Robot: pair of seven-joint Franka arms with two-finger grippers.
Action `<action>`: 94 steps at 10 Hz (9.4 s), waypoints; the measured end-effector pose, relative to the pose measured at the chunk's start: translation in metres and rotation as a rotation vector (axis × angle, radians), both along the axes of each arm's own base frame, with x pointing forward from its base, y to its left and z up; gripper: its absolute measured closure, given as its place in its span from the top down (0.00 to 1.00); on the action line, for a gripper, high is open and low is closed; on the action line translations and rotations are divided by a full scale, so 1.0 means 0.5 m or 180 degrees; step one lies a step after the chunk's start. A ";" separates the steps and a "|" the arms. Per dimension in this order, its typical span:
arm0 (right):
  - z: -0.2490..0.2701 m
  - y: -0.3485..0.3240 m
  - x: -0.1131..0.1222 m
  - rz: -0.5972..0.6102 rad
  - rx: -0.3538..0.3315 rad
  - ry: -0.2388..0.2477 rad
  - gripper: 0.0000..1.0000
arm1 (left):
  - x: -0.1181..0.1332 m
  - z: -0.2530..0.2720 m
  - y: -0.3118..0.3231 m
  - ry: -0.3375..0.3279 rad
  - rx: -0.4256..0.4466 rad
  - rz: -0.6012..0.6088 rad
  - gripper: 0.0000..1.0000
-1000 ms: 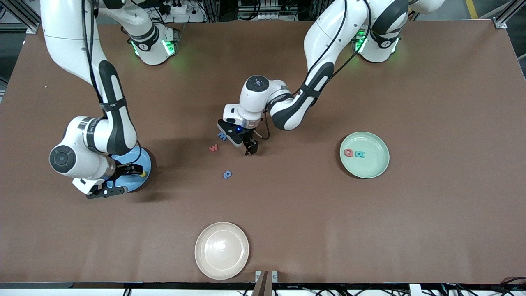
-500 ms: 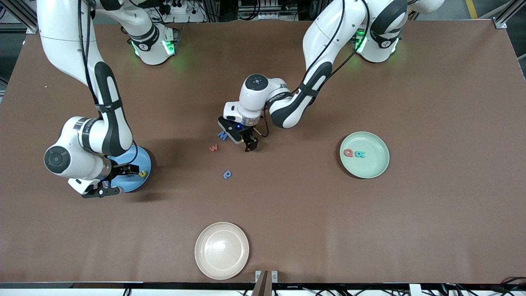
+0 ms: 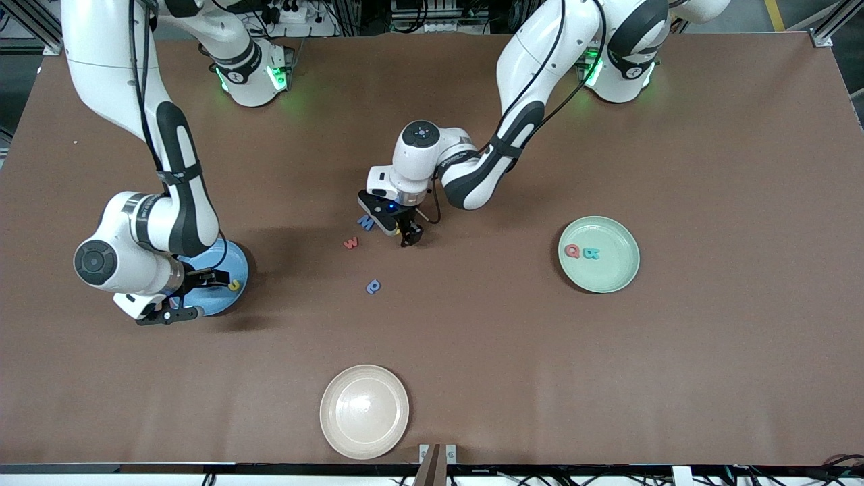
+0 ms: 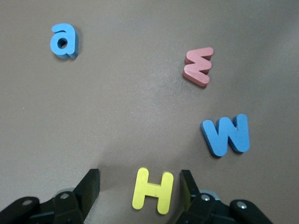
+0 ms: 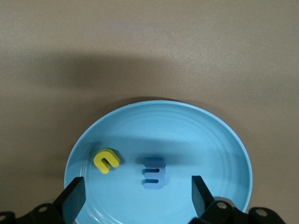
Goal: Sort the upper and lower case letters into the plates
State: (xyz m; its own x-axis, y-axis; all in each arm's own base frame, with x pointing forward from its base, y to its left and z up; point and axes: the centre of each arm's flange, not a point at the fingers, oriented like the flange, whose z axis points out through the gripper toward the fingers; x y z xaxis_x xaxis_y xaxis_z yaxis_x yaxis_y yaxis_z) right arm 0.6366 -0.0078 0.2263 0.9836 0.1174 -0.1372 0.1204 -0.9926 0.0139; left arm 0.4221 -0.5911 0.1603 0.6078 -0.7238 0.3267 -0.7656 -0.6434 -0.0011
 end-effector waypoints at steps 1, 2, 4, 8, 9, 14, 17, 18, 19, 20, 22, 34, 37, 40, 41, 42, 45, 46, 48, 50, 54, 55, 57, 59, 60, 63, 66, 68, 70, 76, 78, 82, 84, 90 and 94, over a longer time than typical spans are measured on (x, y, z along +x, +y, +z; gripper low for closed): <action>0.000 0.001 0.000 0.0002 0.0001 0.0001 1.00 | -0.001 0.002 -0.001 0.0000 -0.0006 -0.0004 0.72; -0.001 0.002 0.000 0.0003 0.0005 0.0003 1.00 | -0.003 0.002 -0.002 0.0001 -0.0004 -0.0007 0.72; -0.004 0.015 -0.003 -0.0059 0.0092 0.0037 1.00 | -0.004 0.005 -0.002 -0.0003 -0.0011 -0.0011 0.63; 0.002 0.045 -0.003 -0.0010 0.0136 0.0114 1.00 | -0.010 0.013 -0.006 0.0000 -0.0028 -0.0014 0.33; 0.004 0.062 -0.003 -0.0005 0.0158 0.0104 1.00 | -0.010 0.013 -0.006 0.0000 -0.0028 -0.0014 0.33; 0.022 0.207 -0.013 -0.0520 0.0105 0.0062 1.00 | 0.110 0.064 0.107 0.0177 0.0453 0.0302 0.33; 0.073 0.335 -0.053 -0.1054 0.0087 0.0019 1.00 | 0.244 0.180 0.288 0.0588 0.0734 0.0341 0.33; 0.084 0.379 -0.079 -0.1194 0.0079 0.0038 1.00 | 0.284 0.217 0.383 0.0722 0.0833 0.0342 0.33; 0.086 0.422 -0.108 -0.1316 0.0056 0.0052 1.00 | 0.309 0.233 0.480 0.0827 0.0879 0.0350 0.33; 0.081 0.477 -0.140 -0.1429 0.0022 0.0025 1.00 | 0.320 0.227 0.580 0.0941 0.0907 0.0382 0.33; 0.048 0.571 -0.201 -0.1617 -0.0068 -0.0145 1.00 | 0.314 0.190 0.760 0.1202 0.0906 0.0544 0.33; -0.113 0.602 -0.247 -0.2800 -0.0095 -0.0141 1.00 | 0.252 0.133 0.942 0.1186 0.0916 0.0687 0.99; -0.114 0.613 -0.250 -0.2814 -0.0084 -0.0137 1.00 | 0.259 0.233 0.904 0.1190 0.1139 0.0643 1.00; -0.113 0.620 -0.251 -0.2815 -0.0070 -0.0141 0.99 | 0.280 0.413 0.844 0.1358 0.1219 0.0683 1.00; -0.112 0.622 -0.250 -0.2816 -0.0049 -0.0168 0.86 | 0.286 0.432 0.843 0.1361 0.1179 0.0661 1.00; -0.107 0.626 -0.245 -0.2815 0.0001 -0.0222 0.70 | 0.293 0.439 0.846 0.1366 0.1125 0.0659 1.00; -0.096 0.629 -0.240 -0.2820 0.0039 -0.0250 0.27 | 0.304 0.446 0.850 0.1365 0.1062 0.0672 1.00; -0.096 0.629 -0.240 -0.2820 0.0039 -0.0250 0.27 | 0.305 0.447 0.850 0.1364 0.1056 0.0673 1.00; -0.095 0.630 -0.239 -0.2815 0.0043 -0.0253 0.27 | 0.307 0.450 0.851 0.1360 0.1053 0.0674 1.00; -0.087 0.629 -0.230 -0.2663 0.0101 -0.0308 0.27 | 0.310 0.455 0.851 0.1347 0.1045 0.0678 1.00; -0.010 0.435 -0.121 -0.2117 0.0278 -0.0292 0.27 | 0.314 0.462 0.852 0.1334 0.1037 0.0677 1.00; 0.005 0.357 -0.099 -0.1966 0.0317 -0.0258 0.27 | 0.314 0.462 0.852 0.1333 0.1036 0.0675 1.00; 0.017 0.225 -0.072 -0.1649 0.0292 -0.0204 0.27 | 0.314 0.463 0.851 0.1332 0.1034 0.0671 1.00; 0.033 0.121 -0.053 -0.1326 0.0180 -0.0172 0.27 | 0.314 0.463 0.850 0.1331 0.1034 0.0668 1.00; 0.039 0.081 -0.047 -0.1173 0.0138 -0.0177 0.27 | 0.314 0.463 0.850 0.1331 0.1033 0.0667 1.00; 0.042 -0.007 -0.045 -0.0726 0.0066 -0.0186 0.41 | 0.314 0.463 0.850 0.1333 0.1029 0.0668 1.00; 0.047 0.010 -0.040 -0.0652 0.0084 -0.0186 0.78 | 0.314 0.463 0.849 0.1333 0.1029 0.0666 1.00; 0.066 0.079 -0.022 -0.0800 0.0149 -0.0254 1.00 | 0.316 0.471 0.842 0.1309 0.1017 0.0654 1.00; 0.084 0.187 -0.011 -0.1031 0.0169 -0.0303 1.00 | 0.321 0.496 0.795 0.1224 0.0946 0.0556 1.00; 0.045 0.543 -0.013 -0.1990 0.0123 -0.0356 1.00 | 0.259 0.460 0.468 0.1172 0.0485 0.0704 1.00; 0.016 0.632 -0.023 -0.2233 0.0128 -0.0337 1.00 | 0.266 0.463 0.472 0.1178 0.0474 0.0862 1.00; -0.085 0.766 -0.058 -0.2422 -0.0031 -0.0341 1.00 | 0.305 0.464 0.546 0.1244 0.0527 0.1058 1.00; -0.097 0.759 -0.050 -0.2442 -0.0062 -0.0361 1.00 | 0.313 0.462 0.583 0.1345 0.0636 0.1136 1.00; -0.098 0.751 -0.044 -0.2474 -0.0081 -0.0376 0.91 | 0.313 0.465 0.625 0.1474 0.0814 0.1215 1.00; -0.091 0.757 -0.039 -0.2547 -0.0050 -0.0407 0.40 | 0.316 0.467 0.629 0.1472 0.0810 0.1227 1.00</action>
State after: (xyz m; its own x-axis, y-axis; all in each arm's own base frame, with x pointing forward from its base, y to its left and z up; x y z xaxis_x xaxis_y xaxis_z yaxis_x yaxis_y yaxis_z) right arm 0.6170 0.3708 0.1806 0.7768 -0.6295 -0.0139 -0.6296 -0.7769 -0.0059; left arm 0.5799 -0.2766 0.3937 0.8760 -0.4460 -0.1835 -0.4380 -0.8950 0.0846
